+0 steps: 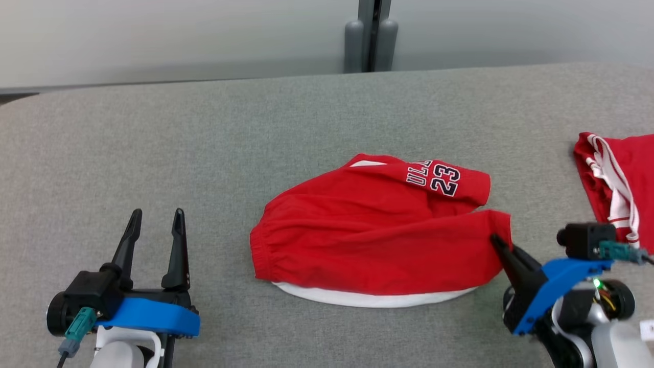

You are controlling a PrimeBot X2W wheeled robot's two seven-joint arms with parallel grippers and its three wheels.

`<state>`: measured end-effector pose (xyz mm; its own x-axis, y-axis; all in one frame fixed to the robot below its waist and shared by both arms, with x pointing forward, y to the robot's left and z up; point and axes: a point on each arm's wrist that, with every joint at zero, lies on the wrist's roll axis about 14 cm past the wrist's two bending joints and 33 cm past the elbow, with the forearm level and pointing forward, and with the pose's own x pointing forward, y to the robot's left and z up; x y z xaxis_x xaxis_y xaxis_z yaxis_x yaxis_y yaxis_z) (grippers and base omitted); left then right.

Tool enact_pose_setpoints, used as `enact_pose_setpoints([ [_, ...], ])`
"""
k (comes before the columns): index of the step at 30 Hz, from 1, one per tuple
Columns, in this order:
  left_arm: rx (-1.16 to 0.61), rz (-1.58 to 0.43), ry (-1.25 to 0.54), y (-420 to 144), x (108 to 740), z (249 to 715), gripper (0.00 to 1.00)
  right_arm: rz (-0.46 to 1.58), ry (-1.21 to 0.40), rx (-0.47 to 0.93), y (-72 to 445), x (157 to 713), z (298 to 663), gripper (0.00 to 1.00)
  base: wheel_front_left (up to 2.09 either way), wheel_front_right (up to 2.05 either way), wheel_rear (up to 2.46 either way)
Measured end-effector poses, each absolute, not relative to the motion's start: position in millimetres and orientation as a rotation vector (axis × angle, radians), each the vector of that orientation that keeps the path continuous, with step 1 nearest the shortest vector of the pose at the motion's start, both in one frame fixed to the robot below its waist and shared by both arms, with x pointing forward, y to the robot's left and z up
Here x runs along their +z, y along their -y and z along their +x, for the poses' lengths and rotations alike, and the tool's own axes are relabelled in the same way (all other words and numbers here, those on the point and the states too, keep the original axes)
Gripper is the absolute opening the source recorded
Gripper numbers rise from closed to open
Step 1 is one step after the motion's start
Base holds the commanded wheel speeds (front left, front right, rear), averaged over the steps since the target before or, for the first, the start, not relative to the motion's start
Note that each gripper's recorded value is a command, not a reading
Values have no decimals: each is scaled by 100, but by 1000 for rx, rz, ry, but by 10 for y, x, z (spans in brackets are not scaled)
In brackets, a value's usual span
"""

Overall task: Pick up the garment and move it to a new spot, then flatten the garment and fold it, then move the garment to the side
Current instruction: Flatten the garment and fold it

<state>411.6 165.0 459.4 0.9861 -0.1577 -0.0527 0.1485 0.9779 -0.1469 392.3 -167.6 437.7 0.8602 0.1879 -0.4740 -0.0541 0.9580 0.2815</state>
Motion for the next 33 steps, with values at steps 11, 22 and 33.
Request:
enact_pose_setpoints([
  [11,-136,-136,-95,-1731,4460,4198,100,302,-531,103,1582,4002,4560,100,0,0,0],
  [22,-121,-150,-81,-1737,4540,4047,100,150,-236,74,1851,4539,4584,100,0,0,0],
  [33,-144,-135,-73,-1670,4597,3835,100,140,-60,71,1974,4924,3920,100,0,0,0],
])
